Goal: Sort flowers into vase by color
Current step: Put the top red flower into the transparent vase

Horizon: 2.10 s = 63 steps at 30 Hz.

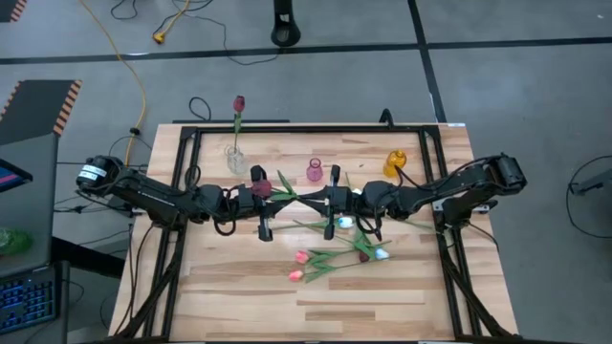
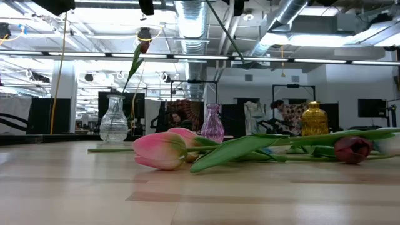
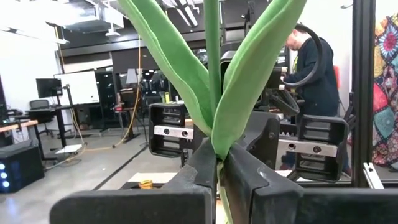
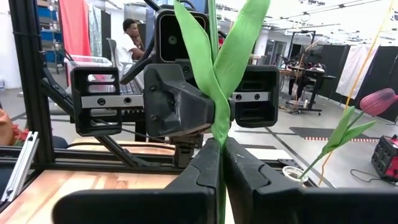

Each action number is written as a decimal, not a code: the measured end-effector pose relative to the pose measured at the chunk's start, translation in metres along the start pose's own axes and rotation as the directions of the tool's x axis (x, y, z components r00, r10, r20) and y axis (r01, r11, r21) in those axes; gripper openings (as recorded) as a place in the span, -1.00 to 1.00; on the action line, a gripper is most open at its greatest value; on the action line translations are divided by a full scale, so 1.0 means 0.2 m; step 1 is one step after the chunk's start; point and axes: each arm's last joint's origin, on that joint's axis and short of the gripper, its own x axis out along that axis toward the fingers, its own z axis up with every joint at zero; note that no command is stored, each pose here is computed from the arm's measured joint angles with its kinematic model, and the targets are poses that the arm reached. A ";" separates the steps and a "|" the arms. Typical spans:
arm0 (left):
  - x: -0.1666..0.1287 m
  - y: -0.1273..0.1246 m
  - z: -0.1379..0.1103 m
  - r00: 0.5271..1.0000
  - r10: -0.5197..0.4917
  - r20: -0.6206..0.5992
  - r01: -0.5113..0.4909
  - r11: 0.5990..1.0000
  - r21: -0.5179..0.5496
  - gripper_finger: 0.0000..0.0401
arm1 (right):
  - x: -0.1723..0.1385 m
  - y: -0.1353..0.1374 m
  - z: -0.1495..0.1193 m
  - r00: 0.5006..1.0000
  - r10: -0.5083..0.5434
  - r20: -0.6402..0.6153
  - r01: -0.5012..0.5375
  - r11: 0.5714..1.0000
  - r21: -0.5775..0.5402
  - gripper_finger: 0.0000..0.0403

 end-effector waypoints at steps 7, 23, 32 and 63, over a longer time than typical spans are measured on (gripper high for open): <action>0.00 0.01 -0.01 0.999 0.050 -0.019 -0.050 0.999 0.004 -1.00 | 0.00 0.00 -0.01 1.000 -0.009 -0.011 0.009 0.999 0.034 -0.26; -0.26 0.17 0.23 0.952 0.270 -0.146 -0.267 0.963 0.040 -1.00 | -0.10 -0.03 0.00 0.974 0.002 -0.226 -0.002 1.000 0.001 0.14; -0.54 0.32 0.42 0.868 0.483 -0.119 -0.481 0.876 0.045 -1.00 | -0.09 -0.02 -0.07 0.947 0.008 -0.322 0.004 0.999 0.036 0.13; -0.82 0.43 0.27 0.612 0.763 -0.210 -0.730 0.647 0.220 -1.00 | -0.10 -0.02 -0.09 0.933 0.011 -0.360 -0.002 1.000 0.027 0.13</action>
